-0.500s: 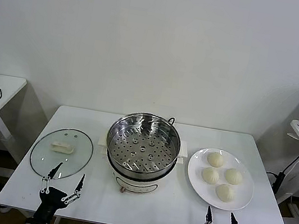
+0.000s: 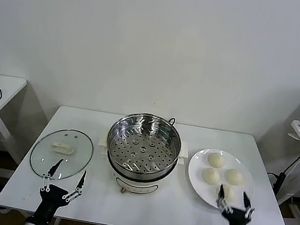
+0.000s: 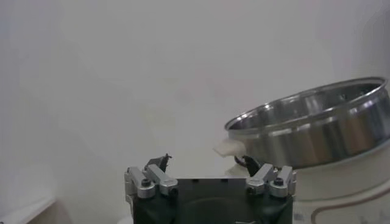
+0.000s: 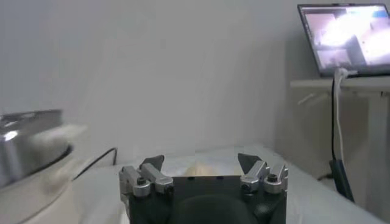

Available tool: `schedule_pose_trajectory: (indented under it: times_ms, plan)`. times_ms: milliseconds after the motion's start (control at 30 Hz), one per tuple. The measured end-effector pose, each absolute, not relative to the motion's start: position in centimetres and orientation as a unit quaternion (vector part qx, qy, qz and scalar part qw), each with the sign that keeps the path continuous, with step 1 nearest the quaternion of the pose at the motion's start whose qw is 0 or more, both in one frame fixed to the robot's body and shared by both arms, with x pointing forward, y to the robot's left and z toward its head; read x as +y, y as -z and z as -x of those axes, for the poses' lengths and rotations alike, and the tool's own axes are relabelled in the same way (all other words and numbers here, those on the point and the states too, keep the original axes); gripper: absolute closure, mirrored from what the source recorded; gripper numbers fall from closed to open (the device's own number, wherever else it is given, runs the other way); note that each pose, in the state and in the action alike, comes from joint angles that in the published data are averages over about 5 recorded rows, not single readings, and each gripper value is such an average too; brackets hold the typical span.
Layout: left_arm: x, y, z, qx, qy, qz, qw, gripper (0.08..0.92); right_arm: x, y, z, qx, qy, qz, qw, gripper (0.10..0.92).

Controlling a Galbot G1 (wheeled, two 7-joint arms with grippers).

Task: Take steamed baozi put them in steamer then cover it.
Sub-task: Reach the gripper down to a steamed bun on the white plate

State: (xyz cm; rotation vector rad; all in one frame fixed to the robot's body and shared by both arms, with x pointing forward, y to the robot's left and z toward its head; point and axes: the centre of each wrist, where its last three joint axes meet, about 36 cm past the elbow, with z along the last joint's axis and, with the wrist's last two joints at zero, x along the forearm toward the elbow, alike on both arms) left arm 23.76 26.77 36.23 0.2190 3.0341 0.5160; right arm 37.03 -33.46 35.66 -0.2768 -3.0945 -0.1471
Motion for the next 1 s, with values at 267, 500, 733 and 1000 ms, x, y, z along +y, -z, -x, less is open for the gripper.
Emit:
schedule_pose_trajectory:
  times_ms: [267, 500, 733, 1000]
  plan:
    - [26.6, -36.6, -24.0, 0.983, -0.165, -0.069, 0.034, 0.177, -36.4, -39.3, -48.4, -0.997, 0.031, 0.063, 0.022, 0.200]
    - [26.5, -36.8, -24.3, 0.984, -0.163, -0.067, 0.038, 0.177, -39.7, -42.2, -55.5, -0.995, -0.063, -0.065, 0.047, 0.200]
    - [26.3, -37.1, -24.6, 0.985, -0.155, -0.062, 0.042, 0.177, -42.7, -45.3, -61.1, -0.943, -0.197, -0.250, 0.097, 0.200]
    - [26.3, -37.3, -24.8, 0.986, -0.150, -0.054, 0.044, 0.177, -45.6, -49.3, -65.5, -0.825, -0.334, -0.408, 0.201, 0.200]
